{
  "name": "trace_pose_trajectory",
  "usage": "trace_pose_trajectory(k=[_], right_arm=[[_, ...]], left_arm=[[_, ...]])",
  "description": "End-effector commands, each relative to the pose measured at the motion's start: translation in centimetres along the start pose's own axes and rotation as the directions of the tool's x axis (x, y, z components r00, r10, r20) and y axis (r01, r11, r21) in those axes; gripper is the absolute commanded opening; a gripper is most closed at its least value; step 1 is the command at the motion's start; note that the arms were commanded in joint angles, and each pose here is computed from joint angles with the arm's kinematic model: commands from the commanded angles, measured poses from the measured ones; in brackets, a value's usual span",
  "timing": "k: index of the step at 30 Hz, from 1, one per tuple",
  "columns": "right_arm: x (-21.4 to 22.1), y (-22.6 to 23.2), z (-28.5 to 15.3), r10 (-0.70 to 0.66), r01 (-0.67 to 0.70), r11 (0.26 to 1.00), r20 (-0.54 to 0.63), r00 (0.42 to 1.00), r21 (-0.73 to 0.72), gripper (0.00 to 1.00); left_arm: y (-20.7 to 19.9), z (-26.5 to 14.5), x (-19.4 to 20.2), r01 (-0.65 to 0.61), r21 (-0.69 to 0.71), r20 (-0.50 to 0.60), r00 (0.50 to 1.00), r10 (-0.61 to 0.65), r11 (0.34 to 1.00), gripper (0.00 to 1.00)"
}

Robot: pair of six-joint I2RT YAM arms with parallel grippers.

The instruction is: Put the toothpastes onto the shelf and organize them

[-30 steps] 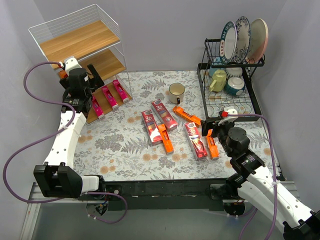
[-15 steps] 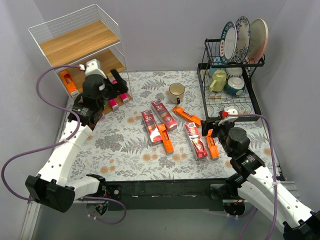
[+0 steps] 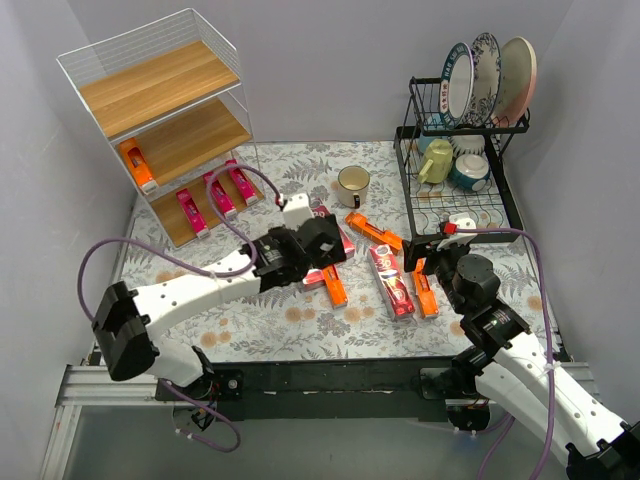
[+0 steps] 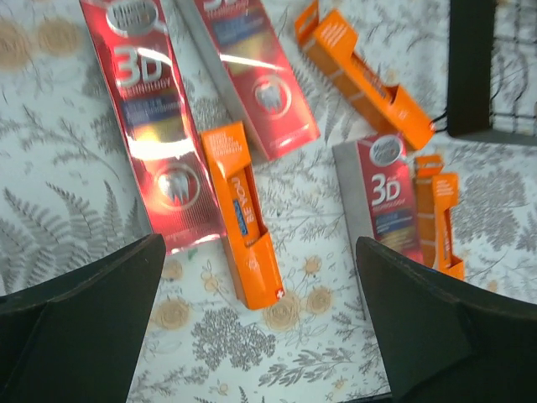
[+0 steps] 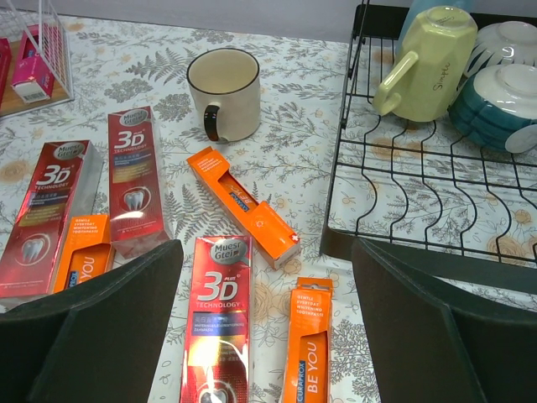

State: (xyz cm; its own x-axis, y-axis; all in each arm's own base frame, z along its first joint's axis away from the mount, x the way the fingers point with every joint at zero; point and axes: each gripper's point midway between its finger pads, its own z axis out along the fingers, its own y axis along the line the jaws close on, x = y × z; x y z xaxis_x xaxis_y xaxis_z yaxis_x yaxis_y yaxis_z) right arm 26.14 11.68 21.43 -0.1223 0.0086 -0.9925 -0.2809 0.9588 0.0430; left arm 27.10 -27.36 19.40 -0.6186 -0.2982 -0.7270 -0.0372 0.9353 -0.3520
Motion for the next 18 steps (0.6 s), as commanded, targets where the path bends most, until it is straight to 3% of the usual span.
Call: trace_pose_trajectory(k=[1,11,18], right_arm=[[-1.7,-0.2,0.0,0.025,-0.026,1.0,0.061,0.998,0.014,0.9],[-1.8,-0.3,-0.1,0.026,-0.027,0.999,0.063,0.998,0.019,0.9],[-1.6,-0.3,0.0,0.024,-0.026,0.999,0.058,0.998,0.021,0.9]], left_arm=[[0.6,0.3,3.3,0.049,-0.119,0.002,0.999,-0.049,0.992,0.98],[-1.5,2.8,11.5,-0.081,-0.147,-0.173,0.983,0.055,0.986,0.87],[-1.6,5.1,13.6,-0.142,-0.186,-0.182,0.977,0.108,0.972,0.83]])
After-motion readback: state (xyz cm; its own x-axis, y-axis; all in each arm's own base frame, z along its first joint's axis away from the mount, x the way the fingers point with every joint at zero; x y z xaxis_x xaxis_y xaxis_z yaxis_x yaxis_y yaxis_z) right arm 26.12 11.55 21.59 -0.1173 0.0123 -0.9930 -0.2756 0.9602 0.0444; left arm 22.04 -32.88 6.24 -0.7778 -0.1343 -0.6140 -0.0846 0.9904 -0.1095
